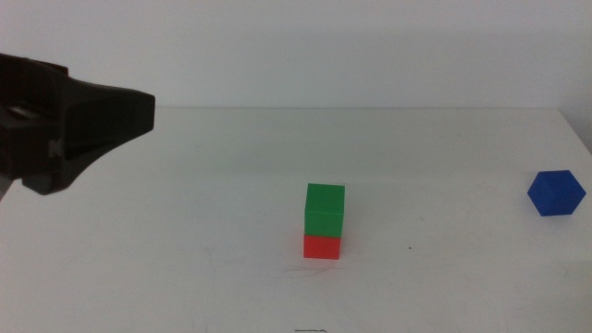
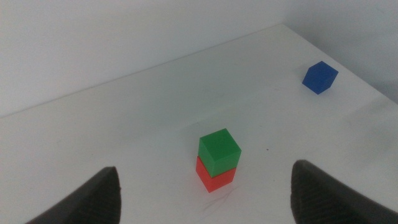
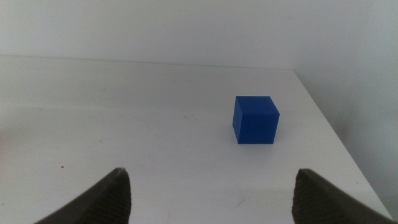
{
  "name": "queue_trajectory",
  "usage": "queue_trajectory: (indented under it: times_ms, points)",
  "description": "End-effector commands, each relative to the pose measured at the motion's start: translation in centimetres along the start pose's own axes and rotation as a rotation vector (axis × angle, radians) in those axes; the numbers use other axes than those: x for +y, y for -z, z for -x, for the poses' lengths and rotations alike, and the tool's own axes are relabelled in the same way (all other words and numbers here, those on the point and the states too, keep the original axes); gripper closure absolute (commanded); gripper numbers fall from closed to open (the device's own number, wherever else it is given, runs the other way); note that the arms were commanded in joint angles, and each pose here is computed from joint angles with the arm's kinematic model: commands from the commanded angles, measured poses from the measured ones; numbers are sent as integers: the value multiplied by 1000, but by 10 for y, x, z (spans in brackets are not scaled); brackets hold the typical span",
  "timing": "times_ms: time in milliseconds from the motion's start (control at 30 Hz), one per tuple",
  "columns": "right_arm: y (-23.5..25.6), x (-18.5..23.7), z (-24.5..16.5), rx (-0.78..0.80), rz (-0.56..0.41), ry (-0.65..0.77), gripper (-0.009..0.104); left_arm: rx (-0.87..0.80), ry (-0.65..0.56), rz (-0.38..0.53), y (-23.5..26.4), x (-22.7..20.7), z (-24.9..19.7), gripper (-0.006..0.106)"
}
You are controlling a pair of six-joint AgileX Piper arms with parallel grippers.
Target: Stack red cubes first, then green, then blue cubes in a specific spot.
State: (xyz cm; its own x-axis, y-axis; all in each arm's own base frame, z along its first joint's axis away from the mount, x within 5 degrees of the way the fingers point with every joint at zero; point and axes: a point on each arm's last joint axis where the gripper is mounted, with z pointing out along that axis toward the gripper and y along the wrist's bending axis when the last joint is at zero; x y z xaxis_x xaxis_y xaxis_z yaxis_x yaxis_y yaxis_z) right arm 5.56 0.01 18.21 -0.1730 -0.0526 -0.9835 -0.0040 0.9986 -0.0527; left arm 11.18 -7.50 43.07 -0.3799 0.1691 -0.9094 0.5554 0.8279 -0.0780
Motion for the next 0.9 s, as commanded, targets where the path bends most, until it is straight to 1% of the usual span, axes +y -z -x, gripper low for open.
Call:
queue_trajectory:
  times_ms: [0, 133, 267, 333, 500, 600, 733, 867]
  points:
    - [2, -1, 12, -92, -12, 16, 28, -94, 3, -8, 5, -1, 12, 7]
    - [5, -1, 23, -74, -4, -3, 28, -93, 3, -8, 5, -1, 12, 7]
    - [12, -2, 61, 0, 12, -5, 28, -93, 3, -8, 5, -1, 12, 7]
    - [13, -2, 81, 76, 28, -17, 28, -93, 3, -8, 5, -1, 12, 7]
    - [6, 1, 122, 345, 95, -64, 28, -93, 3, -8, 5, -1, 12, 7]
    - [-10, -1, 145, 422, 98, -31, 28, -93, 3, -8, 5, -1, 12, 7]
    - [-33, -1, 159, 553, 88, -138, 28, -93, 3, -8, 5, -1, 12, 7]
    - [-57, -1, 165, 684, 84, -159, 28, -93, 3, -8, 5, -1, 12, 7]
